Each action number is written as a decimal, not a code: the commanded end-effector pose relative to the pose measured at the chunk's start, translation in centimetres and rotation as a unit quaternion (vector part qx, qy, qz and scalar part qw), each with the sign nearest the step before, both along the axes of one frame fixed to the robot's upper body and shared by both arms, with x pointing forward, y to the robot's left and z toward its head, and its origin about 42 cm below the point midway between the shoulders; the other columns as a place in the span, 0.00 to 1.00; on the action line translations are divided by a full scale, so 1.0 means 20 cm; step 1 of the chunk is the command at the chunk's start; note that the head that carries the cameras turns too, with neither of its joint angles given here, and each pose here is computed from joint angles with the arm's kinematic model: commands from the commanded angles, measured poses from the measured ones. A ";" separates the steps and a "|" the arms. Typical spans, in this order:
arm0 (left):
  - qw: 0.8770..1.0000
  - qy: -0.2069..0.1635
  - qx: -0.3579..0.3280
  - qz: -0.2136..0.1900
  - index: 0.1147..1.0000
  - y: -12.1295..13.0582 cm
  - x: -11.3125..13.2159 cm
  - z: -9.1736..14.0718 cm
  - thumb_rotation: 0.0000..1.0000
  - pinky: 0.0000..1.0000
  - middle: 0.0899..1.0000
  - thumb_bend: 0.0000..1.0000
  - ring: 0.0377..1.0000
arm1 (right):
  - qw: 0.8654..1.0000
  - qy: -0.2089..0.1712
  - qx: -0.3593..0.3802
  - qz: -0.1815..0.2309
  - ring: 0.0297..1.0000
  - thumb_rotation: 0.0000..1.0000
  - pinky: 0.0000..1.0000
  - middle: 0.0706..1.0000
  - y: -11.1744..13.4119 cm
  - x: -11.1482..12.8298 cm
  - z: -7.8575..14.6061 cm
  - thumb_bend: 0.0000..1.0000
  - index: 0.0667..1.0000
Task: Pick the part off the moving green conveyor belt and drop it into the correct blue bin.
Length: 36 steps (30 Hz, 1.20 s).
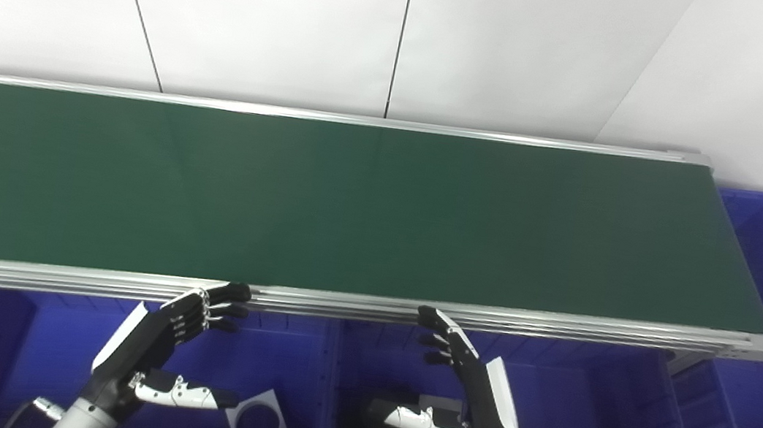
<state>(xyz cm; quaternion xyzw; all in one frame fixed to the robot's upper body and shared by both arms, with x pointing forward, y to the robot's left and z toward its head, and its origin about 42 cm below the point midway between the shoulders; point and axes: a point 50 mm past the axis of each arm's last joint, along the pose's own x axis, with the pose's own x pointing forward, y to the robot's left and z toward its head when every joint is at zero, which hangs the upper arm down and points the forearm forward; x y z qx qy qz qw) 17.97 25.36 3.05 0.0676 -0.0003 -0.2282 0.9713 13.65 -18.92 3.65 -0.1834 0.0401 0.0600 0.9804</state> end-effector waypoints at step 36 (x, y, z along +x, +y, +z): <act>1.000 -0.015 0.001 -0.005 0.75 -0.17 -0.01 -0.04 0.12 0.69 0.80 0.91 0.76 | 0.999 -0.043 0.019 0.011 0.75 0.27 0.70 0.80 -0.14 -0.04 -0.05 0.89 0.83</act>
